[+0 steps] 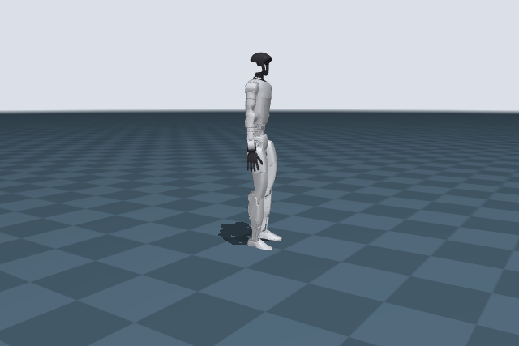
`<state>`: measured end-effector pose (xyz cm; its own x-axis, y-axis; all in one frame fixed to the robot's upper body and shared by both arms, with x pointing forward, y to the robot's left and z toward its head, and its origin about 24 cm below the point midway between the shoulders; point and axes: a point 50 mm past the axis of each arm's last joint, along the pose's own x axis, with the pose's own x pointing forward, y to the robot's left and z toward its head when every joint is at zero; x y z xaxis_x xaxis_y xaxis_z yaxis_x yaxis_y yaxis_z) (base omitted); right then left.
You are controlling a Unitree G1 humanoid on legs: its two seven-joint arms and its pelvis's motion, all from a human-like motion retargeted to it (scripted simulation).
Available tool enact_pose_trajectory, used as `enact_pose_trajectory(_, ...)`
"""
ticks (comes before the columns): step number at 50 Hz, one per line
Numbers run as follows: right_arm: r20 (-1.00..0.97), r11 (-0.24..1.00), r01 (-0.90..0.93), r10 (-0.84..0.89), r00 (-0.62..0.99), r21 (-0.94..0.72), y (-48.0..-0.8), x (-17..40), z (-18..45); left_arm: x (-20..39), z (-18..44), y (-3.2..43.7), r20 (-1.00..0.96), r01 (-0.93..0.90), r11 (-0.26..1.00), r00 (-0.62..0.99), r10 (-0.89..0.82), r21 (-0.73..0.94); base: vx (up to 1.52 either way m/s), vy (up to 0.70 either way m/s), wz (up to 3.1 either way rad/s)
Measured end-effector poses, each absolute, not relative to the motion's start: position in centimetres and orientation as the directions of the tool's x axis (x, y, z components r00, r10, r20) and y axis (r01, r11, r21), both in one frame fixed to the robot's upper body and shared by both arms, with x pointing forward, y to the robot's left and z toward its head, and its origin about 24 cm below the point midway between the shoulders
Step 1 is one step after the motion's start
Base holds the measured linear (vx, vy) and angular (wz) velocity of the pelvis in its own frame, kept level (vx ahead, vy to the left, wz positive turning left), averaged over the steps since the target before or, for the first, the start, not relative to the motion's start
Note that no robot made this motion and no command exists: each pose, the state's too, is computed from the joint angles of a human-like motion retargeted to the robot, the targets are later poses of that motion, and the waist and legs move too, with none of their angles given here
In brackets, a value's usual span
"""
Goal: Upper body actions
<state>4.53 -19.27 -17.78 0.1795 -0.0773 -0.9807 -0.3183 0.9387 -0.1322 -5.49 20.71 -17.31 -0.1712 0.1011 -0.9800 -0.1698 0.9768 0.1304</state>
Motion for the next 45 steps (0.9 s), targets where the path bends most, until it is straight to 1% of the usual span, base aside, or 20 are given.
enact_pose_trajectory(5,-0.989,0.954,-0.281,-0.063,0.136,-0.100,-19.1,3.3,-17.9,-5.7,-17.2,21.0,-0.977,-0.180,0.973,-0.182,0.110,0.143,-0.05,-0.09,0.14)
enact_pose_trajectory(15,-0.994,0.955,-0.277,-0.092,0.061,-0.105,-19.8,1.7,-17.9,-3.8,-17.6,20.8,-0.989,-0.231,0.964,-0.098,0.115,0.135,-0.04,-0.01,-0.69)
enact_pose_trajectory(23,-0.990,0.968,-0.219,-0.105,0.094,-0.123,-20.6,2.7,-17.7,-1.2,-17.7,21.1,-0.993,-0.186,0.976,-0.031,0.111,0.115,-0.10,0.11,-2.61)
enact_pose_trajectory(28,-0.978,0.954,-0.257,-0.112,0.174,-0.155,-21.2,5.7,-17.4,1.3,-17.8,20.9,-0.993,-0.202,0.975,0.054,0.109,0.096,-0.30,0.06,-1.79)
enact_pose_trajectory(32,-0.968,0.944,-0.288,-0.093,0.234,-0.160,-20.7,6.9,-17.3,0.8,-17.7,21.3,-0.995,-0.192,0.978,0.035,0.090,0.082,-0.25,0.04,-1.99)
enact_pose_trajectory(35,-0.962,0.961,-0.236,-0.081,0.261,-0.145,-20.0,7.6,-17.3,1.1,-17.4,22.7,-0.993,-0.108,0.988,0.018,0.116,0.114,-0.45,0.02,-2.43)
enact_pose_trajectory(39,-0.981,0.966,-0.238,-0.056,0.187,-0.101,-20.0,5.5,-17.6,-0.3,-17.3,23.4,-0.986,-0.040,0.985,-0.026,0.164,0.165,-0.21,-0.05,-2.43)
enact_pose_trajectory(42,-0.983,0.955,-0.266,-0.092,0.158,-0.132,-20.6,5.0,-17.5,-0.9,-17.3,23.0,-0.988,-0.064,0.987,-0.051,0.143,0.147,-0.29,0.01,-2.67)
enact_pose_trajectory(45,-0.984,0.952,-0.257,-0.142,0.106,-0.165,-21.3,3.9,-17.5,-2.4,-17.4,22.4,-0.989,-0.100,0.986,-0.085,0.123,0.132,-0.19,-0.04,-2.84)
